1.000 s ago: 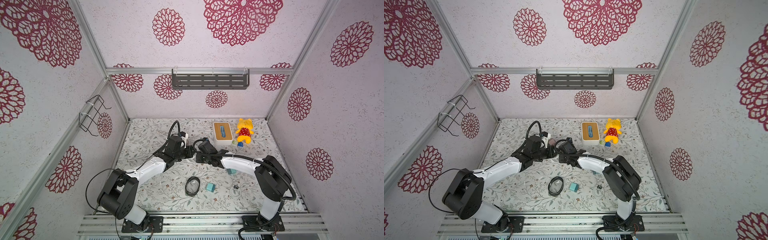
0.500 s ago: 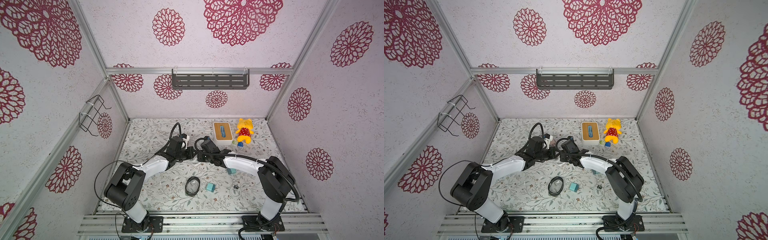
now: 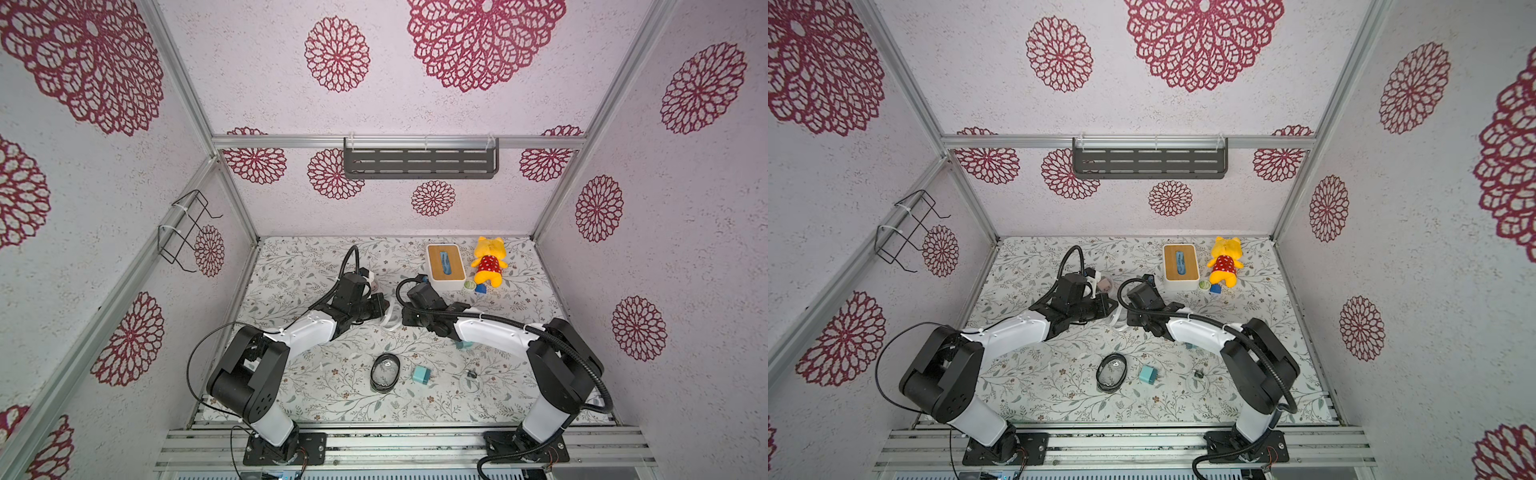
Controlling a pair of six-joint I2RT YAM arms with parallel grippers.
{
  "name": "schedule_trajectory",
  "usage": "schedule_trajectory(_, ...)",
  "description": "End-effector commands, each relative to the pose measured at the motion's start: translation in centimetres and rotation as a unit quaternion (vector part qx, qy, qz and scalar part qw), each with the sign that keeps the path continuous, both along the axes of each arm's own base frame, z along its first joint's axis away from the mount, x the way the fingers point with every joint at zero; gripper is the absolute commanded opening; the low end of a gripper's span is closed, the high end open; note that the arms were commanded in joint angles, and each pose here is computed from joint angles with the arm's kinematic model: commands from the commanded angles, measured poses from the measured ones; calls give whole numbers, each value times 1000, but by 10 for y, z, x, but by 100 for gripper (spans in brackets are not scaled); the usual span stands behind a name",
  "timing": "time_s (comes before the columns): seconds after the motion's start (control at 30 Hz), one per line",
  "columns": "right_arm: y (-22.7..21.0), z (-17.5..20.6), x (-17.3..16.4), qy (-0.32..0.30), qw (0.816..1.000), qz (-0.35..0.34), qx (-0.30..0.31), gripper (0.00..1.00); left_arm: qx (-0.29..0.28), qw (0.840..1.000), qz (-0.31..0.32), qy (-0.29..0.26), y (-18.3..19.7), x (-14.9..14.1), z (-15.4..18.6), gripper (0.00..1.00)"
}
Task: Pack away charging kits
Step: Place the charging cable in the storage bag, then pick up the plug from the center of the board.
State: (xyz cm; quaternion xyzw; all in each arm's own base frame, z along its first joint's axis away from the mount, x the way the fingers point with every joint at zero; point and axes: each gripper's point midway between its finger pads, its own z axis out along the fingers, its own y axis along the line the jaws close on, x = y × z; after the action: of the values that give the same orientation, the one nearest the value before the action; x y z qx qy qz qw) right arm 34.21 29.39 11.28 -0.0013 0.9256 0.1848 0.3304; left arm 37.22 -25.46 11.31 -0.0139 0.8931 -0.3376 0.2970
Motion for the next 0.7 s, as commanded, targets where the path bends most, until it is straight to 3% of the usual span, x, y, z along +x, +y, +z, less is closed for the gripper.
schedule_trajectory(0.0, -17, 32, 3, -44, 999, -24, -1, 51, 43, 998, 33, -22, 17, 10, 11, 0)
schedule_trajectory(0.17, -64, 37, -12, -59, 994, -87, -21, 69, 79, 994, 74, -22, 35, 14, 8, 0)
schedule_trajectory(0.33, -118, 23, -35, -59, 986, -157, 14, 74, 179, 971, 160, -2, 75, 15, -4, 0)
schedule_trajectory(0.47, -150, 7, -50, -48, 979, -196, 29, 75, 177, 973, 144, 40, 66, 18, -25, 0)
schedule_trajectory(0.67, -176, -13, -63, -32, 971, -230, 51, 77, 156, 981, 115, 25, 52, 19, -15, 0)
